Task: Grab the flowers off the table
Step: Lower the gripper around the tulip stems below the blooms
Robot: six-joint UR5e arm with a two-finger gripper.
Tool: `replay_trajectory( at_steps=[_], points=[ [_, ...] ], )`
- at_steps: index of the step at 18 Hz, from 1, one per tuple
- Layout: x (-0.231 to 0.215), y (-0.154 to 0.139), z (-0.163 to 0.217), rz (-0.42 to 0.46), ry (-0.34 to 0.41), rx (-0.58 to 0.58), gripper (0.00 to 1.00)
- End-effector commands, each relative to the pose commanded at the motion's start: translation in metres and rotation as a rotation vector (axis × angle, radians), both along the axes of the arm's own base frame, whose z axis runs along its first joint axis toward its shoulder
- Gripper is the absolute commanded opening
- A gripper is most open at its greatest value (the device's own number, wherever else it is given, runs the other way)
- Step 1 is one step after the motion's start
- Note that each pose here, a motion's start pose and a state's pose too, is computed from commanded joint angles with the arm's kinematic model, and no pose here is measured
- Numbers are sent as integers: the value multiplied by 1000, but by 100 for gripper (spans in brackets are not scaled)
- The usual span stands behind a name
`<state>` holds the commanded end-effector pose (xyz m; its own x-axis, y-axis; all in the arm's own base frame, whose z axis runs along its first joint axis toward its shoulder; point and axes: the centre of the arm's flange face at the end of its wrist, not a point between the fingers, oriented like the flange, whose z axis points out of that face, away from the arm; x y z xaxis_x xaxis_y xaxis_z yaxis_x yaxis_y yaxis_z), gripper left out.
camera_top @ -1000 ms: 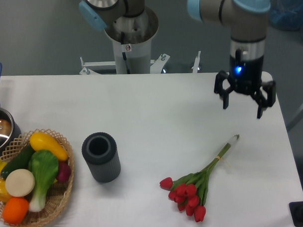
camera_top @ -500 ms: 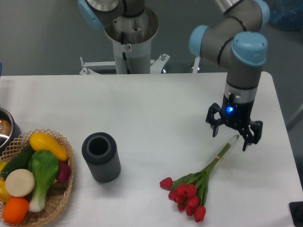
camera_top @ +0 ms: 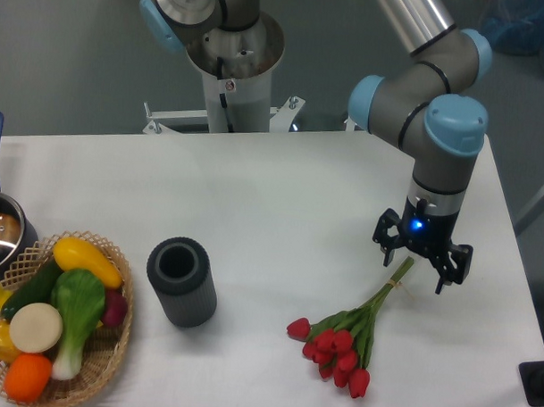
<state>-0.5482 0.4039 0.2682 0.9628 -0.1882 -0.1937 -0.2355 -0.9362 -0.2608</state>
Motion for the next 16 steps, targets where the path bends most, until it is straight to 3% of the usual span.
replay_trajectory(
  at_steps=[16],
  points=[
    [8,15,-65,-80,-94,-55,100]
  ],
)
